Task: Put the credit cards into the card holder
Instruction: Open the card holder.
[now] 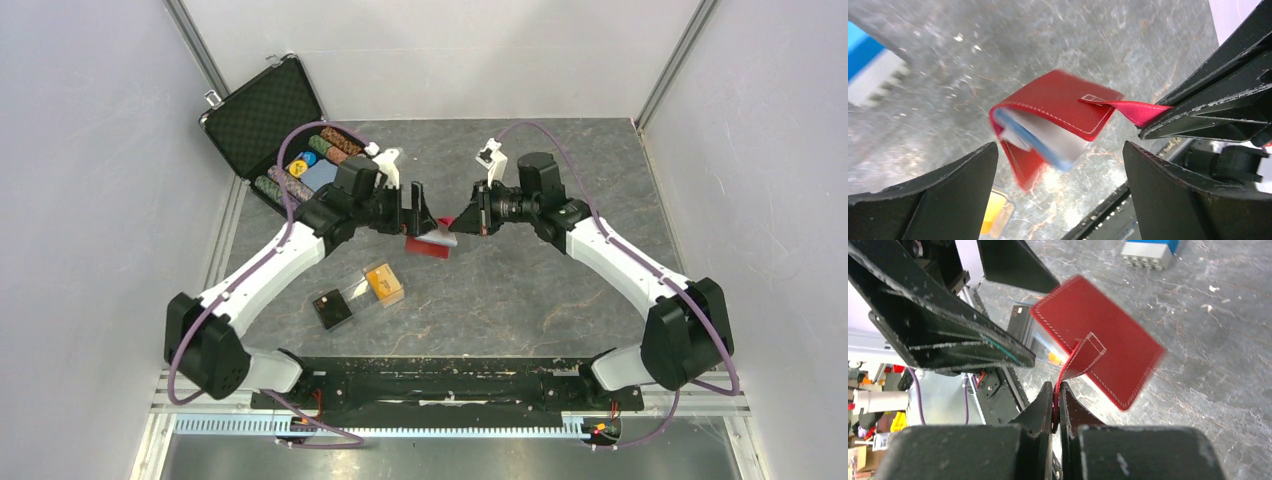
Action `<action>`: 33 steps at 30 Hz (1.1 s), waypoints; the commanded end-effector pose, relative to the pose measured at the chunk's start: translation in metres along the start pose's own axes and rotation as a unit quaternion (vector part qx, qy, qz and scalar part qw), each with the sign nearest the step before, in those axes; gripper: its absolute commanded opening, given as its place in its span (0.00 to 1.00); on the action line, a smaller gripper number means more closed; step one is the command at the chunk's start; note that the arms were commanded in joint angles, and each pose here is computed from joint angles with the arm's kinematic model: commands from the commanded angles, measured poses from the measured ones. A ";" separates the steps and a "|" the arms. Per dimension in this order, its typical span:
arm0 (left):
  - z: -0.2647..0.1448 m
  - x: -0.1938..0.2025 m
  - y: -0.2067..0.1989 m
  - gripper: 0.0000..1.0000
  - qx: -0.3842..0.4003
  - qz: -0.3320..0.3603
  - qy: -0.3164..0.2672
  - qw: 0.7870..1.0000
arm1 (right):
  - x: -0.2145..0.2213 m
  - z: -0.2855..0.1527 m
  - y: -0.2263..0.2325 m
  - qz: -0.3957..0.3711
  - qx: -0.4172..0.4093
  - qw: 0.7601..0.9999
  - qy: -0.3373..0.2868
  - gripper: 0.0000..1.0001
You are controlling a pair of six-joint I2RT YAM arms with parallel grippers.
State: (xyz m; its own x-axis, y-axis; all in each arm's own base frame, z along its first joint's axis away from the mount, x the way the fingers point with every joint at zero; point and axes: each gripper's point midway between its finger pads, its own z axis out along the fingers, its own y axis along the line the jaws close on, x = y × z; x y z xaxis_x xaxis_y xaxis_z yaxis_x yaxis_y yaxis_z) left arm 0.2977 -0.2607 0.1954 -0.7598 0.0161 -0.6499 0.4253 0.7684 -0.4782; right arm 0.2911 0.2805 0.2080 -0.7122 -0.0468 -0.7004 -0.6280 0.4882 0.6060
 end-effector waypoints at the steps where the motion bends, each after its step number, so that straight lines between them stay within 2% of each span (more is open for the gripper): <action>1: -0.032 -0.032 0.010 1.00 -0.038 0.090 -0.073 0.993 | -0.021 -0.010 0.031 -0.060 -0.068 0.996 -0.003 0.00; 4: -0.043 -0.035 0.008 1.00 -0.025 0.135 -0.077 0.988 | -0.025 -0.014 0.046 -0.084 -0.107 0.991 0.001 0.00; 8: -0.049 -0.028 -0.005 1.00 0.034 0.196 -0.058 0.978 | -0.023 -0.018 0.060 -0.099 -0.157 0.983 0.017 0.00; 12: -0.045 -0.006 -0.020 0.98 0.116 0.276 -0.035 0.953 | -0.022 -0.027 0.077 -0.110 -0.207 0.972 0.027 0.00; 17: -0.036 -0.001 -0.016 0.98 0.133 0.335 -0.049 0.931 | -0.021 -0.034 0.087 -0.119 -0.231 0.965 0.030 0.00; 24: -0.030 -0.014 -0.021 0.98 0.144 0.365 -0.065 0.918 | -0.024 -0.038 0.093 -0.127 -0.246 0.960 0.030 0.00; 30: -0.054 -0.028 -0.030 0.99 0.154 0.376 -0.100 0.908 | -0.029 -0.035 0.079 -0.128 -0.236 0.963 0.025 0.00; 33: -0.069 -0.038 -0.020 1.00 0.141 0.361 -0.126 0.913 | -0.028 -0.035 0.070 -0.122 -0.232 0.965 0.025 0.00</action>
State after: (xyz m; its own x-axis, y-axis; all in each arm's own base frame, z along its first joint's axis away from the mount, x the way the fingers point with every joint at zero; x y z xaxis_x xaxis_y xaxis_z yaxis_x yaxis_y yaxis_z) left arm 0.2764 -0.2460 0.2210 -0.2596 0.3612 -0.8956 0.9037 0.4179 -0.0934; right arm 0.2470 0.2892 0.2716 -0.5839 -0.1772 -0.7923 -0.8093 0.0491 0.5854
